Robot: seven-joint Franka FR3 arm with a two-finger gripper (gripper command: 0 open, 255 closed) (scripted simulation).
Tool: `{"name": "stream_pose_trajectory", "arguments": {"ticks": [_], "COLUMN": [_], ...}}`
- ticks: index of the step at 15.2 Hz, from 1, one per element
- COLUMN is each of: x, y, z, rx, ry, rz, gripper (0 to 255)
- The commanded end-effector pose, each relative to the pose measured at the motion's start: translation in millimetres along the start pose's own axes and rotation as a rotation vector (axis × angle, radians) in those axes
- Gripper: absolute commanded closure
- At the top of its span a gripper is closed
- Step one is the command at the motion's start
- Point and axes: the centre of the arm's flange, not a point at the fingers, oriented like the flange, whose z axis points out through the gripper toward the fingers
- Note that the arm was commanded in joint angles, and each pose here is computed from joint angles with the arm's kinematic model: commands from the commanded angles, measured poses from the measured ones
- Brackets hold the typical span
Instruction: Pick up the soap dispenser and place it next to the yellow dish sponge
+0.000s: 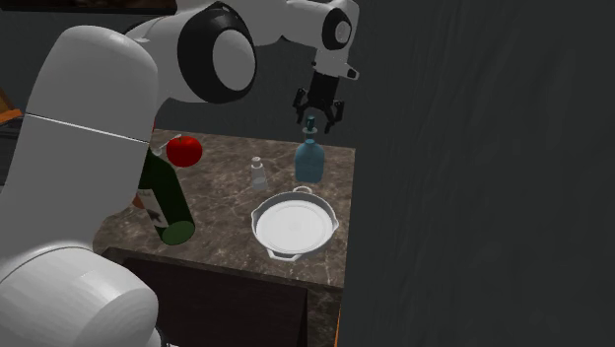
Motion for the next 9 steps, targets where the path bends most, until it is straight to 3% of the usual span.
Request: {"name": "stream_pose_trajectory", "arguments": {"ticks": [1,9], "x": [0.2,0.2], "y": [-0.6,-0.6], "z": [11.8,20.1], "rx": [0.000,0.000], "ry": [0.000,0.000], "rz": [0.000,0.000], "gripper": [0,0]}}
